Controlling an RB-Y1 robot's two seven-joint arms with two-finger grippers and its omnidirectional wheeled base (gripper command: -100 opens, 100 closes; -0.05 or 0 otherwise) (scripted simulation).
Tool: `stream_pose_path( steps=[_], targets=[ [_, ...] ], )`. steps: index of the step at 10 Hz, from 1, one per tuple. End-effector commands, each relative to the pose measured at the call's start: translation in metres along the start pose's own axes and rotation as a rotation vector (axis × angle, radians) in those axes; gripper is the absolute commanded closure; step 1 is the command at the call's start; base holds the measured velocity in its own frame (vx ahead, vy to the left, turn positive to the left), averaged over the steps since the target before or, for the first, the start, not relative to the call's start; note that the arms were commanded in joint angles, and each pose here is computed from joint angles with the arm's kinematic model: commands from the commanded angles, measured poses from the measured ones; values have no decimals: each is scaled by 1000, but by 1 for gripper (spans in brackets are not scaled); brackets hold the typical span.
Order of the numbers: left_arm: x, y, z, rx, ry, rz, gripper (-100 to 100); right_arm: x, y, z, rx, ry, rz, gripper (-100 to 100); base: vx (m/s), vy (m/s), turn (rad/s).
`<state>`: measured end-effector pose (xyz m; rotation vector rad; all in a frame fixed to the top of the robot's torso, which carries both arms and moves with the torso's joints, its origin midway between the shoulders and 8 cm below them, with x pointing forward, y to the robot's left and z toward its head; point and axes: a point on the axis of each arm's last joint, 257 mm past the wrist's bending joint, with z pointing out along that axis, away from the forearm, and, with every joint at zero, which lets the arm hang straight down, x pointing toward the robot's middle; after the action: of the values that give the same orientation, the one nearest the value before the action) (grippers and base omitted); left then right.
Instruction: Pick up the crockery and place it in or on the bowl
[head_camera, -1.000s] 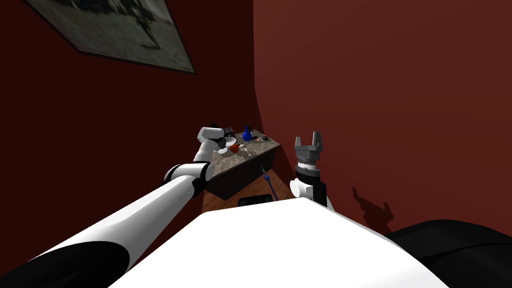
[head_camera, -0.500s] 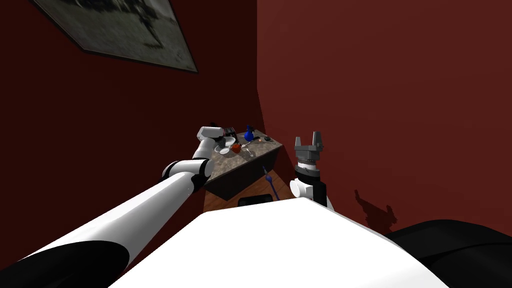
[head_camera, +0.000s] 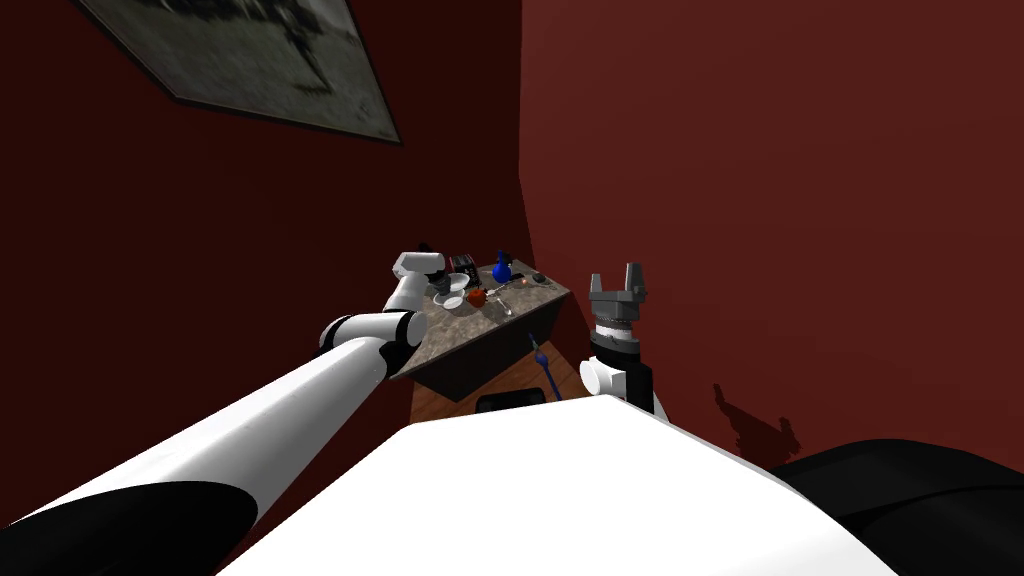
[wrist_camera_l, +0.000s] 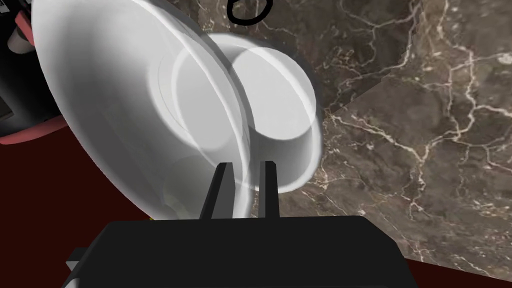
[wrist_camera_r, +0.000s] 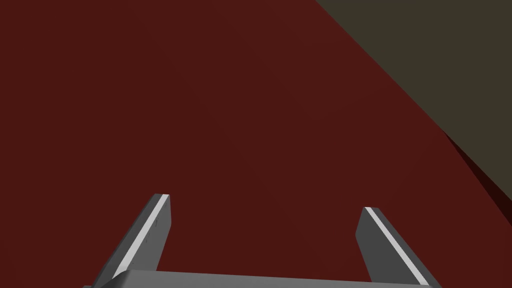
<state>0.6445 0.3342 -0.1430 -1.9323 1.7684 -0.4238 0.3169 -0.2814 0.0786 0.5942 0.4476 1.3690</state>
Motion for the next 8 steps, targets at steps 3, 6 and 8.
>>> stream_pose_path(
  steps=[3,6,8],
  targets=[
    [-5,-1,4,-18,13,-31,100,0,0,0,0,0,0,0,36,49,32],
    [-10,-2,5,-26,19,-49,100,0,0,0,0,0,0,0,30,32,19],
    [-9,-2,6,-26,17,-47,-100,0,0,0,0,0,0,0,6,6,2]
  ],
)
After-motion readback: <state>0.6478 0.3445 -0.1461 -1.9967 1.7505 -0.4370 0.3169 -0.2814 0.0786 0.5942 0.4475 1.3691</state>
